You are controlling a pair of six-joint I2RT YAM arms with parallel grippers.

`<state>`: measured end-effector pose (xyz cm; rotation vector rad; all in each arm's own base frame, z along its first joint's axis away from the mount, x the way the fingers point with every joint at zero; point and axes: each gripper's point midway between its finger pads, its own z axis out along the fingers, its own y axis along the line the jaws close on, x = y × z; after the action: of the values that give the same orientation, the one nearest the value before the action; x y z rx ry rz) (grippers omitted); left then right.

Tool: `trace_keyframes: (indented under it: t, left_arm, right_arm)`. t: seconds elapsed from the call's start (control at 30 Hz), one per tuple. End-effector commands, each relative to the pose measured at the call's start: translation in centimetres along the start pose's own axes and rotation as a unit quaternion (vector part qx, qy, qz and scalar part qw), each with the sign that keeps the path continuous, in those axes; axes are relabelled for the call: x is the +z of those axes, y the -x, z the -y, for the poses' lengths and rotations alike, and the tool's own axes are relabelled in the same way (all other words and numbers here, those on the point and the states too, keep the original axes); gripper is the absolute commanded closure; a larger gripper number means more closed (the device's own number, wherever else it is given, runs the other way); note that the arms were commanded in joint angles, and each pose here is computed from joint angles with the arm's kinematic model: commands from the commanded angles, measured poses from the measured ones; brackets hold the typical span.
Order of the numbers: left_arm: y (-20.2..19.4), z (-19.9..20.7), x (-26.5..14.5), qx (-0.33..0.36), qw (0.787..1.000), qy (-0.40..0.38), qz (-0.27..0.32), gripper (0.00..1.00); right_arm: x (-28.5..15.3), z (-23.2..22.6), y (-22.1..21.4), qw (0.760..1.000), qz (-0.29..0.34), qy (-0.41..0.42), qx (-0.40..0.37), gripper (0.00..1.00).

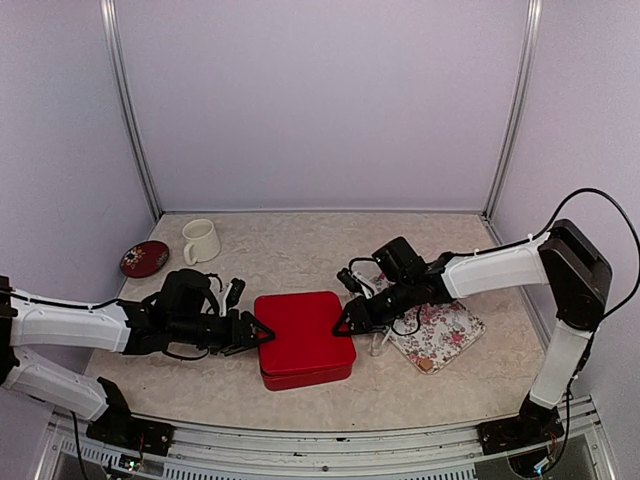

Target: Pack the chocolate

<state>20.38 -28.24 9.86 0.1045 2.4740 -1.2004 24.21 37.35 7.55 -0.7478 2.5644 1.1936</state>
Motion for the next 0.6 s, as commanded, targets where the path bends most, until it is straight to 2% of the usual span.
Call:
trace_keyframes:
  t: [0.0, 0.23, 0.47, 0.57]
  left_arm:
    - [2.2, 3.9, -0.9, 0.024, 0.998, -0.053, 0.035, 0.49]
    - [2.3, 4.2, -0.4, 0.019, 0.997, -0.068, 0.035, 0.55]
    - [2.5, 5.3, 0.3, 0.022, 0.995, -0.094, 0.036, 0.73]
    - [2.9, 6.3, -0.2, 0.029, 0.992, -0.112, 0.044, 0.84]
  right_arm:
    - [-1.5, -3.8, 2.4, 0.997, 0.040, 0.049, -0.049, 0.56]
    - [-1.7, -3.8, 2.5, 0.997, 0.044, 0.045, -0.051, 0.62]
    - [-3.4, -4.7, 2.8, 0.995, 0.059, 0.038, -0.065, 0.63]
    - [-4.5, -4.8, 3.0, 0.995, 0.070, 0.032, -0.068, 0.62]
